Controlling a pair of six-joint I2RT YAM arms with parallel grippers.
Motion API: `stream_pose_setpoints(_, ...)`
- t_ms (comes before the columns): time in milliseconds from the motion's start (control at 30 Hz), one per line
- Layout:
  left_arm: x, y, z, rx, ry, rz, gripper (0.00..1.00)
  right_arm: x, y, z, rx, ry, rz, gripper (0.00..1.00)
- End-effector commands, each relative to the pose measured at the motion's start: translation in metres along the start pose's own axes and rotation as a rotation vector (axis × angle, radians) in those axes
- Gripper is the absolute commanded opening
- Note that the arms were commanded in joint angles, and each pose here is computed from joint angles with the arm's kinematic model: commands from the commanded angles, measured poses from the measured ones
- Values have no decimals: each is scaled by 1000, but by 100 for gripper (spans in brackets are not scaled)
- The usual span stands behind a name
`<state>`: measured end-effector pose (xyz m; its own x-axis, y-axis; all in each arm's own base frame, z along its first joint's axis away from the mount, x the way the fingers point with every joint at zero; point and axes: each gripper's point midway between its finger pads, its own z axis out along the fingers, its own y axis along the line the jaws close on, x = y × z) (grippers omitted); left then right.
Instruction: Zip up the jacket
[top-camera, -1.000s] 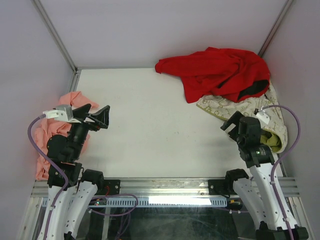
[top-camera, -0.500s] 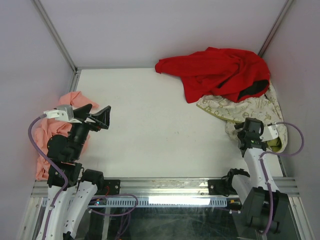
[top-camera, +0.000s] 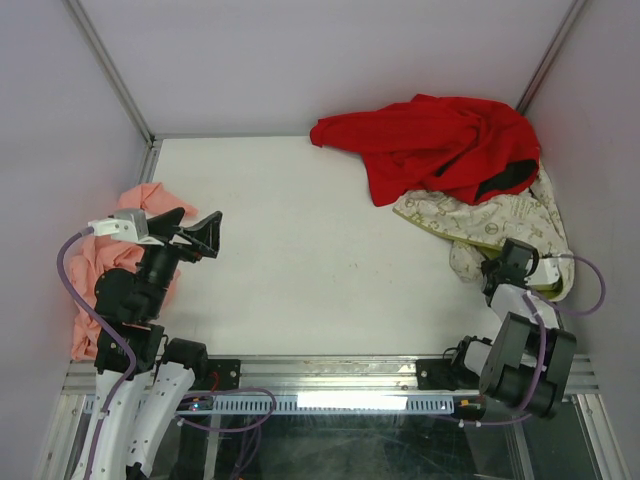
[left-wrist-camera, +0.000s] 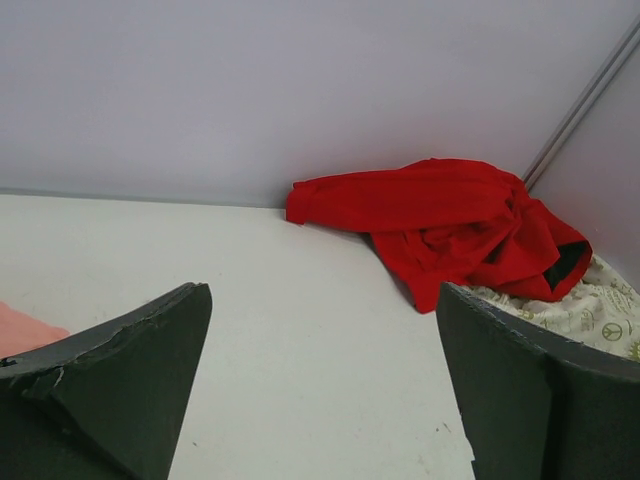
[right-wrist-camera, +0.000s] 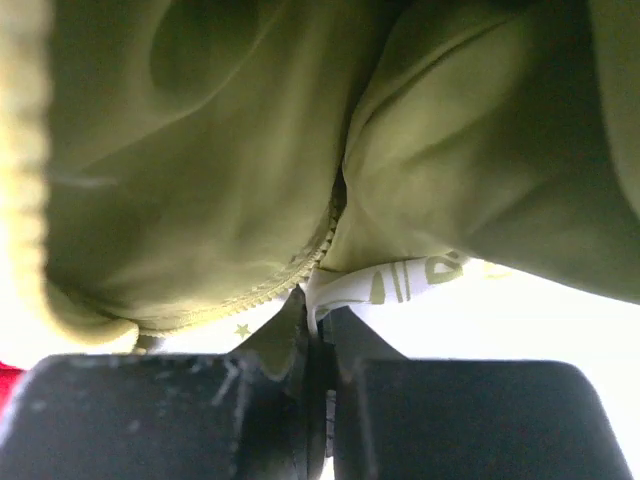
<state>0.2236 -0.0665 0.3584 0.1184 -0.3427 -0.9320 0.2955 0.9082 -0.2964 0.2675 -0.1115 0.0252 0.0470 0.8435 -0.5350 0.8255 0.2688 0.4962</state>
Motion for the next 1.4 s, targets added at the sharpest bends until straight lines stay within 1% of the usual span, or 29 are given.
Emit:
stream_pose_setpoints(0,-2,-6,4,33,-12,-4,99,1,28,-21,-141,42,-78,0)
stream_pose_setpoints(100,-2,-8,4,43,-12,-6,99,3,37,-41,-186,59,-134,0)
stream_pose_setpoints(200,-2,-8,4,44,-12,-8,99,17,50,-64,-264,106,-170,0)
stream_pose_setpoints(433,-1,-15,3,79,-2,-17,99,96,101,-140,-524,294,-290,0)
stream_pose_setpoints(533,1,-18,4,96,6,-15,99,125,128,-178,-636,346,-364,0)
stream_pose_setpoints(667,5,-25,7,134,37,-38,99,179,167,-233,-794,418,-499,0)
stream_pose_setpoints(800,12,-42,8,220,93,-81,99,246,203,-288,-981,536,-649,0)
stream_pose_setpoints(900,21,-44,8,224,140,-134,99,296,225,-333,-1104,599,-760,0)
stream_pose_setpoints(933,25,-45,8,225,157,-150,99,308,240,-356,-1165,616,-777,0)
stream_pose_setpoints(967,30,-46,8,228,179,-167,99,324,243,-370,-1205,642,-810,0)
stream_pose_setpoints(1033,39,-49,8,245,224,-195,99,347,256,-392,-1273,666,-868,0)
stream_pose_setpoints(1100,49,-52,8,260,272,-224,99,365,263,-402,-1306,692,-925,0)
stream_pose_setpoints(1133,54,-53,8,263,293,-238,99,371,264,-401,-1302,694,-955,3)
stream_pose_setpoints(1233,72,-52,9,252,360,-290,99,370,261,-392,-1278,665,-1038,27)
stream_pose_setpoints(1267,78,-51,9,248,383,-308,99,365,258,-388,-1268,653,-1064,35)
stream_pose_setpoints(1367,97,-49,10,228,449,-370,99,340,250,-379,-1265,620,-1108,51)
